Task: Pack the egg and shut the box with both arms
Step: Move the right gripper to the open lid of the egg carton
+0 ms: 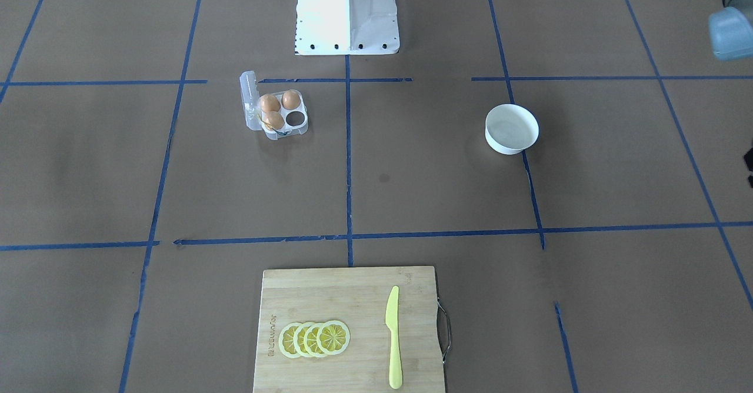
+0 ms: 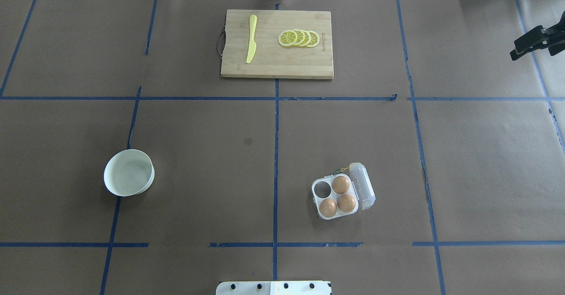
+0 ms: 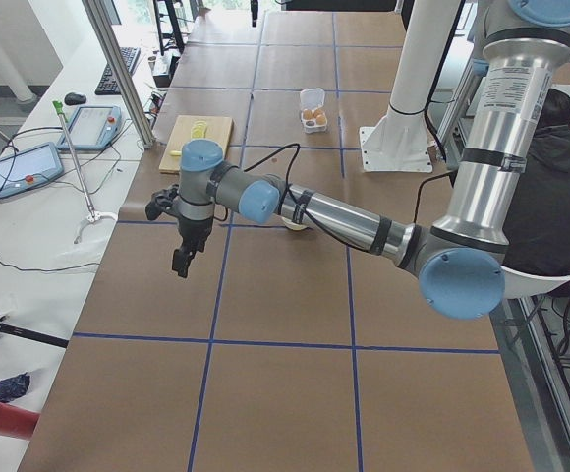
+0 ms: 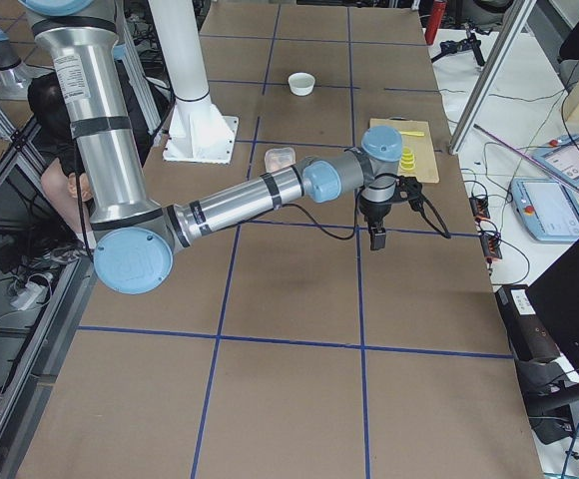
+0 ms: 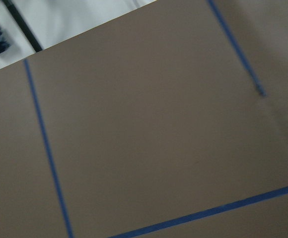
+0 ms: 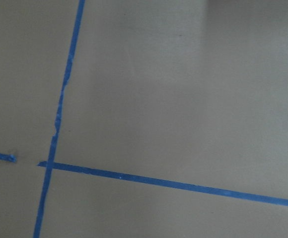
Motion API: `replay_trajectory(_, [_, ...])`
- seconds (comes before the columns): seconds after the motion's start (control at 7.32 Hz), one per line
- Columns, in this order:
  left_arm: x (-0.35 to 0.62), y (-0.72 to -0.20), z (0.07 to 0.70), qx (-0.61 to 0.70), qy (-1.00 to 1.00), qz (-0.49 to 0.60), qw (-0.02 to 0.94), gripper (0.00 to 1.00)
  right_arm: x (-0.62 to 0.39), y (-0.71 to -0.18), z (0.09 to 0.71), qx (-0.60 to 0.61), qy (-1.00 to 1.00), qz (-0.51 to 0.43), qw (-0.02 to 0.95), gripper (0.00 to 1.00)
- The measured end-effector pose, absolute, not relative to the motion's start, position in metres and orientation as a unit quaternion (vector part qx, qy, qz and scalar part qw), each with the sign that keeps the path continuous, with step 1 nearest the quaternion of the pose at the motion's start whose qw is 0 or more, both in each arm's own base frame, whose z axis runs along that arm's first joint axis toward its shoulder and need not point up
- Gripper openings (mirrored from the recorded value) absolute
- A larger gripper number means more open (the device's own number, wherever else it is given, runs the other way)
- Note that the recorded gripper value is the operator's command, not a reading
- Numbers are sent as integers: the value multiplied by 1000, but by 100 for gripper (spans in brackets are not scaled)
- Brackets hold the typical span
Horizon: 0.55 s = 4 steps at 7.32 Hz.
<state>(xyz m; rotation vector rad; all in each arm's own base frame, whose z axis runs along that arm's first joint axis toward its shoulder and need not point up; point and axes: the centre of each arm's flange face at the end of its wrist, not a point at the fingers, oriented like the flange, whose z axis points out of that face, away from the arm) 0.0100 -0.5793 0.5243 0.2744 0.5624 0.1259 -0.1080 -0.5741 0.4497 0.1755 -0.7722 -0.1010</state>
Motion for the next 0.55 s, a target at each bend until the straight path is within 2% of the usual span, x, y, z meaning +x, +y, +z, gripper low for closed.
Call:
replay_trajectory(0.27, [-25, -544, 586, 54, 341, 32, 938, 100, -166, -558, 418, 83, -392, -71, 913, 100])
replay_trajectory(0.41, [-34, -525, 598, 38, 358, 38, 932, 100, -196, -543, 397, 82, -400, -78, 910, 85])
replay_trajectory(0.55, [-42, -510, 600, 41, 365, 54, 929, 100, -229, -522, 378, 81, -403, -87, 907, 38])
